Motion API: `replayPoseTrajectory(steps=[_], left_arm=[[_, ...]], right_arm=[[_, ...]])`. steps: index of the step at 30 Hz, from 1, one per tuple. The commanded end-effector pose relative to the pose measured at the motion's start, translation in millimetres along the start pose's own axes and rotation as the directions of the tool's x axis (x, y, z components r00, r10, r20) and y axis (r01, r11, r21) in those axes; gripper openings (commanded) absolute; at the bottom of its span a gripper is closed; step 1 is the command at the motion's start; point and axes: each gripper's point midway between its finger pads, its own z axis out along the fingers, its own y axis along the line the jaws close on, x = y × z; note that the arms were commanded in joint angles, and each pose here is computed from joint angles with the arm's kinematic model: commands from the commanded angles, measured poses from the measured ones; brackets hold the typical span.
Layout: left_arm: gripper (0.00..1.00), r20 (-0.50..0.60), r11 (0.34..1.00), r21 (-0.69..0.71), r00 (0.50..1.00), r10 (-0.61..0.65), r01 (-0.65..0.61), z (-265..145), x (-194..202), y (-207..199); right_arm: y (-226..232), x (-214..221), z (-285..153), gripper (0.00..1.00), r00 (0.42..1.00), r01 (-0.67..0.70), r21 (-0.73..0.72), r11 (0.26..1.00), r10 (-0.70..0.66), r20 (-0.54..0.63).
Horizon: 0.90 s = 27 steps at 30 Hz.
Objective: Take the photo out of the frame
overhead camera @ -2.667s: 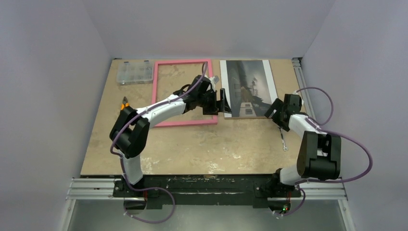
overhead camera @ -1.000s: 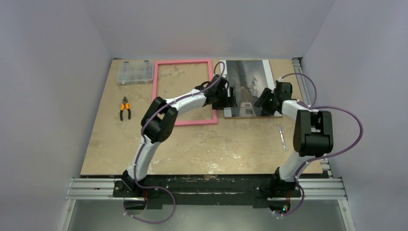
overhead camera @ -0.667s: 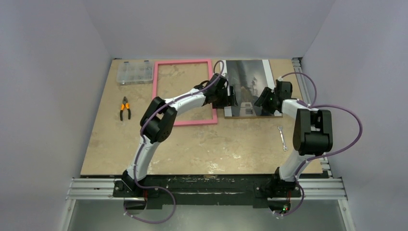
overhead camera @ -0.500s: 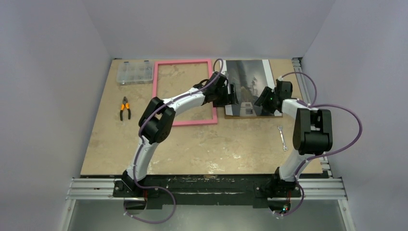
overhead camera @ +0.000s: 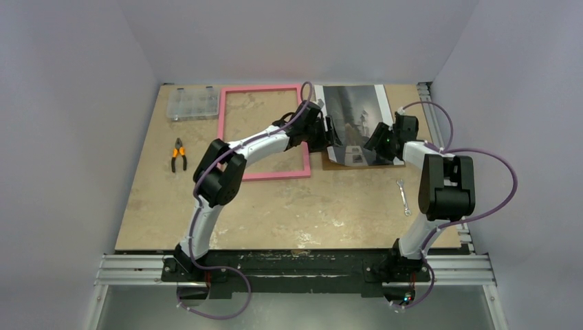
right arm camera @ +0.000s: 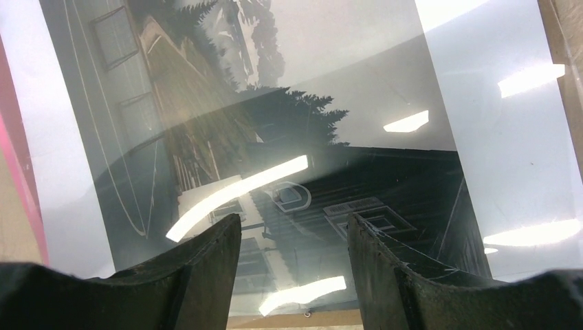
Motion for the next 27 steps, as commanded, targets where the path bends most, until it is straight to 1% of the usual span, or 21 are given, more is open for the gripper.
replayPoseTrajectory(steps=[1, 3, 7, 10, 13, 15, 18, 20, 22, 23, 24, 25, 27], left_arm=[[0.56, -0.003, 0.989, 0.15, 1.0, -0.014, 0.014, -12, -5, -41], [0.47, -0.014, 0.99, 0.139, 1.0, -0.014, 0.016, -10, -3, -35], [0.33, -0.02, 0.993, 0.116, 1.0, -0.015, 0.018, -9, -2, -24], [0.28, -0.025, 0.994, 0.107, 1.0, -0.011, 0.014, -9, -2, -18], [0.21, -0.033, 0.994, 0.107, 0.999, -0.013, 0.017, -9, -3, -14], [0.18, -0.04, 0.994, 0.11, 0.999, -0.017, 0.021, -8, -3, -12], [0.16, -0.048, 0.993, 0.114, 0.999, -0.021, 0.026, -8, -4, -10], [0.16, -0.053, 0.993, 0.117, 0.998, -0.022, 0.028, -7, -4, -9], [0.16, -0.055, 0.992, 0.12, 0.998, -0.022, 0.029, -8, -4, -9], [0.16, -0.055, 0.993, 0.118, 0.998, -0.023, 0.03, -7, -5, -8], [0.16, -0.058, 0.993, 0.118, 0.998, -0.024, 0.031, -8, -5, -7], [0.16, -0.061, 0.993, 0.117, 0.998, -0.027, 0.034, -8, -4, -6], [0.16, -0.066, 0.992, 0.122, 0.997, -0.03, 0.038, -8, -4, -6]], right_arm=[[-9, 33, 5, 0.59, 0.993, 0.039, 0.04, 0.998, -0.035, -0.109], [-4, 33, 3, 0.61, 0.993, 0.056, 0.033, 0.998, -0.052, -0.107], [4, 31, -2, 0.65, 0.992, 0.088, 0.023, 0.996, -0.085, -0.095], [23, 32, -10, 0.71, 0.985, 0.158, 0.009, 0.987, -0.157, -0.076], [40, 25, -24, 0.74, 0.966, 0.257, 0.013, 0.966, -0.257, -0.006], [52, 21, -36, 0.75, 0.941, 0.334, 0.021, 0.942, -0.334, 0.053], [65, 16, -55, 0.76, 0.865, 0.472, 0.081, 0.878, -0.479, 0.151], [68, 15, -67, 0.76, 0.818, 0.526, 0.141, 0.839, -0.544, 0.185], [69, 15, -77, 0.76, 0.795, 0.539, 0.184, 0.822, -0.569, 0.212], [69, 15, -81, 0.76, 0.796, 0.528, 0.196, 0.826, -0.562, 0.226], [68, 16, -86, 0.76, 0.813, 0.495, 0.197, 0.846, -0.531, 0.238], [69, 20, -88, 0.76, 0.843, 0.445, 0.177, 0.878, -0.478, 0.247], [64, 28, -89, 0.81, 0.905, 0.324, 0.141, 0.935, -0.35, 0.242]])
